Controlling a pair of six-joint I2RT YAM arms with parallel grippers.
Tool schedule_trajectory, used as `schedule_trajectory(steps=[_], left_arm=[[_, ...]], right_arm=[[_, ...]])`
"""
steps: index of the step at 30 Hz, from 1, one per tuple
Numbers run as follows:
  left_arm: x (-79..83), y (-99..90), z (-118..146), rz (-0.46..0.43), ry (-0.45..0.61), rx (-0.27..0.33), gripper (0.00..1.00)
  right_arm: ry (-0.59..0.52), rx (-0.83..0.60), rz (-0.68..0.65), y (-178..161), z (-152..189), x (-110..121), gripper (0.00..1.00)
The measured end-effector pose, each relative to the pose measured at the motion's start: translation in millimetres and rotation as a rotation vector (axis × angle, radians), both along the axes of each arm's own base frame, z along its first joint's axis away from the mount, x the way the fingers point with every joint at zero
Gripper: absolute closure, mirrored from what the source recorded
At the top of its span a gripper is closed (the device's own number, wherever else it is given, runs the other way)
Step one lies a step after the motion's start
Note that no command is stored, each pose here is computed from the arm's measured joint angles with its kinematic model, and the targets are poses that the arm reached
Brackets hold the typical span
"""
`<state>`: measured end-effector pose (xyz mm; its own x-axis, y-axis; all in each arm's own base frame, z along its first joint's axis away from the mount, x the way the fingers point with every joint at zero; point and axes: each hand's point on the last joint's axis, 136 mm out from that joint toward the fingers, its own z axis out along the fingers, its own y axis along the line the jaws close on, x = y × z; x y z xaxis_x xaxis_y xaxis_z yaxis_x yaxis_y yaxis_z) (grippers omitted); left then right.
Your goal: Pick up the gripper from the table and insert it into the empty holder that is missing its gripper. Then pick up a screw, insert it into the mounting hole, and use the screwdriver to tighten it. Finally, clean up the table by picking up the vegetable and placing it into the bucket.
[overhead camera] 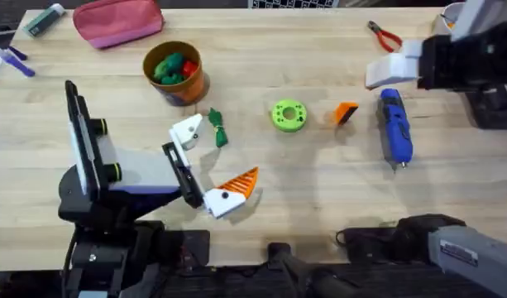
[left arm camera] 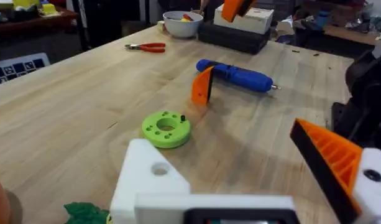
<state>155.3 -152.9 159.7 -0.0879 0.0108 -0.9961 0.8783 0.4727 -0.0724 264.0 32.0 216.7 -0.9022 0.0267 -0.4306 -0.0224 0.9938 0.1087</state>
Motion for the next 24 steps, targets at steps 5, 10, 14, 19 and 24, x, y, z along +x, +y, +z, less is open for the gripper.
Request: schedule_trajectory(steps=[5, 10, 14, 19, 24], left_arm=[[0.0, 0.0, 0.0, 0.000, 0.000, 0.000, 0.015], [0.0, 0.0, 0.0, 0.000, 0.000, 0.000, 0.015], [0.0, 0.0, 0.0, 0.000, 0.000, 0.000, 0.015], [0.0, 0.0, 0.0, 0.000, 0.000, 0.000, 0.015], [0.0, 0.0, 0.0, 0.000, 0.000, 0.000, 0.015]], right_arm=[[0.151, -0.020, 0.027, 17.4, -7.7, 9.4, 0.008], [0.247, -0.099, -0.019, 20.8, -17.5, 24.4, 0.008], [0.292, -0.116, -0.083, 22.6, -32.2, 34.3, 0.008], [0.423, -0.135, -0.138, 24.8, -69.1, 39.6, 0.009], [0.456, -0.143, -0.145, 25.5, -81.1, 42.3, 0.018]])
